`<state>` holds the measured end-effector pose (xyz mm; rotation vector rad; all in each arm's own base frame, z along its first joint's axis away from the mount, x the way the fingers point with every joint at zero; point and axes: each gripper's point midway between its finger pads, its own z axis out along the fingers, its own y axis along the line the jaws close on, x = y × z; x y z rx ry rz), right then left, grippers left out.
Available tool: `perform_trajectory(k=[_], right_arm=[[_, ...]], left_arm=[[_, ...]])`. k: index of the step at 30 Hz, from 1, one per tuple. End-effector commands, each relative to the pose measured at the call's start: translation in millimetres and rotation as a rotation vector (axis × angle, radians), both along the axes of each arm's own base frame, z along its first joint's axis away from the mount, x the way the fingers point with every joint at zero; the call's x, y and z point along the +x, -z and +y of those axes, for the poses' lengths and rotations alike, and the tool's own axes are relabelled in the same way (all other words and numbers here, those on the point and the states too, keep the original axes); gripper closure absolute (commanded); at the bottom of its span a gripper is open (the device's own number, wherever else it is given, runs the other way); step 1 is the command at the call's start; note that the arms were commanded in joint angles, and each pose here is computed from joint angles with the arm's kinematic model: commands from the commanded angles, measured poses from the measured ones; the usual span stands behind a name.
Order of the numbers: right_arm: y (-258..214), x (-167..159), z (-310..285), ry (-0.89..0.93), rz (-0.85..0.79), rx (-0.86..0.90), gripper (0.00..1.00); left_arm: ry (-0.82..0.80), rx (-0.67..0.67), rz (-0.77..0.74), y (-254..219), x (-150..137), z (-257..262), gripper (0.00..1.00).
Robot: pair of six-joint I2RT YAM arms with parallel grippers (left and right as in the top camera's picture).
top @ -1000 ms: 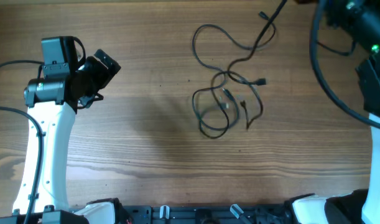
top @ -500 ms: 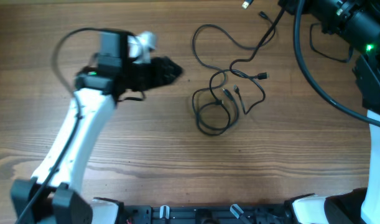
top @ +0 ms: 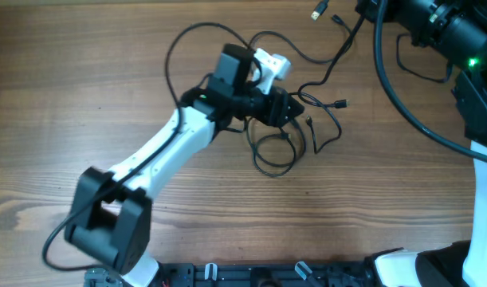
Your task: Untangle cables
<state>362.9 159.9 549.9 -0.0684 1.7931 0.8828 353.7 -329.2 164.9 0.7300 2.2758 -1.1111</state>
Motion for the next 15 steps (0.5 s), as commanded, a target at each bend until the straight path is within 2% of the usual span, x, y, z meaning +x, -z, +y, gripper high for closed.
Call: perform_trajectory(k=[1, 3, 5, 6, 13, 15], right_arm=[[1.8, 3.6, -2.9, 0.014, 0.001, -0.012, 0.96], [3.3, 10.6, -18.9, 0.072, 0.009, -0.013, 0.96], [6.7, 23.3, -61.3, 0.184, 0.029, -0.007, 0.96], [11.7, 29.7, -95.6, 0.273, 0.054, -0.003, 0.96], [43.8, 38.5, -297.4, 0.746, 0.147, 0.017, 0.96], [57.3, 47.0, -321.0, 0.755, 0.162, -0.012, 0.96]], left_arm=[[-0.076, 0.056, -0.098, 12.3, 28.8, 2.9, 0.96], [-0.252, 0.128, -0.056, 21.9, 51.1, 33.2, 0.96], [-0.455, 0.261, -0.021, 33.6, 70.4, 89.2, 0.96], [-0.506, 0.310, -0.007, 37.2, 73.0, 111.0, 0.96], [-0.597, 0.413, 0.087, 54.2, 69.7, 163.1, 0.96], [-0.598, 0.414, 0.088, 54.3, 69.6, 163.0, 0.96]])
